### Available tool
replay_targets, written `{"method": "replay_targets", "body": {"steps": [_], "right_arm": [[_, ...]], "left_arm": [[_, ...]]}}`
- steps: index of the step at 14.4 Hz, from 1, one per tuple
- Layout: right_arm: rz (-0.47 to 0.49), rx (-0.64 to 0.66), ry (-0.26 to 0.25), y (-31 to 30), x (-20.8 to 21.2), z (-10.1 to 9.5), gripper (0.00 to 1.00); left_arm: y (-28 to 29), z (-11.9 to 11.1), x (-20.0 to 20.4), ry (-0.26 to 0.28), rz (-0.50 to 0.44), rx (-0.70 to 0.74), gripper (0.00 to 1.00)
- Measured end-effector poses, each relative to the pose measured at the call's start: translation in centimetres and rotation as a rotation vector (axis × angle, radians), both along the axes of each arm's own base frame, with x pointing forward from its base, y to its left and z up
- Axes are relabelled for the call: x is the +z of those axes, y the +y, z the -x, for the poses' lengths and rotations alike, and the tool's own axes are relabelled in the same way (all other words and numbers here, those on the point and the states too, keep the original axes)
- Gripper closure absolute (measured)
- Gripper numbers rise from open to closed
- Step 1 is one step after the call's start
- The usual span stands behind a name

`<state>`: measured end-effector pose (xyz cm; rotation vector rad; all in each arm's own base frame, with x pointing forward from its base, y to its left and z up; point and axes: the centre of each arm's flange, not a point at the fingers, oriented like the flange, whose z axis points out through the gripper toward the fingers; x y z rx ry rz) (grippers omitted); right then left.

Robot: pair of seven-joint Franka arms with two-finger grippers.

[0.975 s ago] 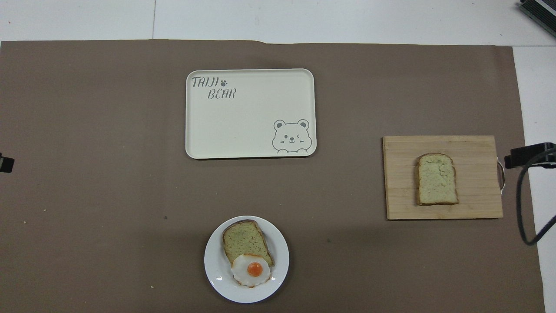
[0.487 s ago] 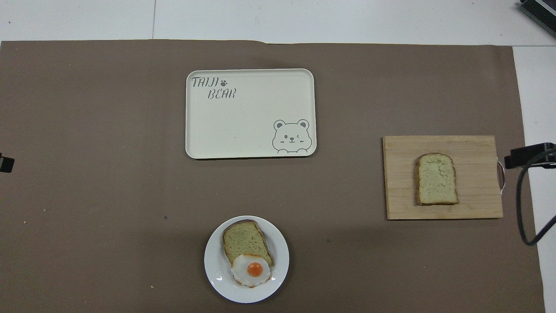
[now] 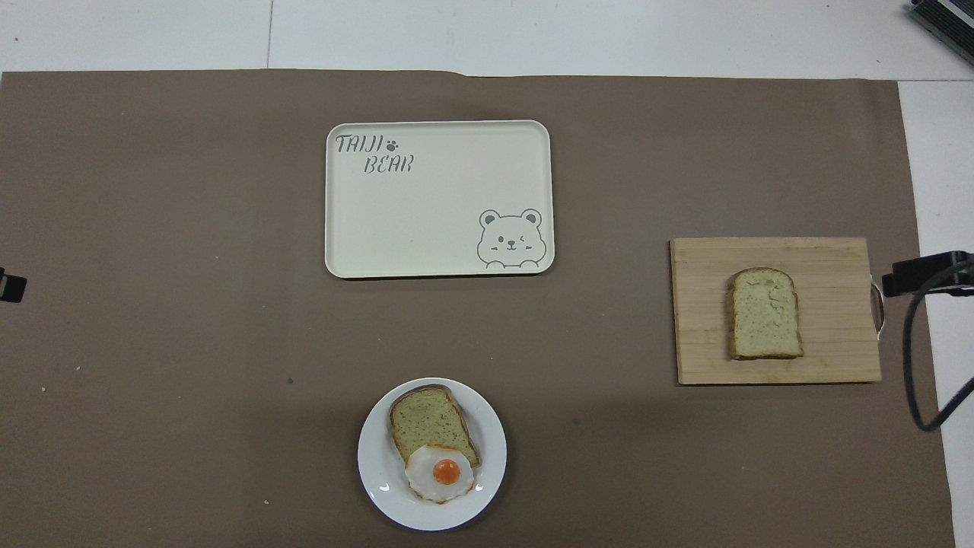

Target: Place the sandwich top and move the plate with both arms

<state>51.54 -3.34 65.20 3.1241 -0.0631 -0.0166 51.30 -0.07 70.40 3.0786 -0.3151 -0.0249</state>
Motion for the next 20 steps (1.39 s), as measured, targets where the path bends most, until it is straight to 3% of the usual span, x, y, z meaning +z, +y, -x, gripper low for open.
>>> {"method": "replay_targets", "body": {"steps": [10,16,20], "right_arm": [[-0.001,0.0,0.009,0.0,-0.1,0.2,0.0],[-0.001,0.0,0.011,0.0,-0.2,0.4,0.0],[-0.001,0.0,0.011,0.0,-0.2,0.4,0.0]], "left_arm": [[-0.3,-0.6,0.3,-0.045,0.0,-0.003,0.0],[-3.1,0.3,-2.6,0.017,0.003,-0.042,0.0],[-3.5,0.8,-3.9,0.021,0.006,-0.029,0.0]]}}
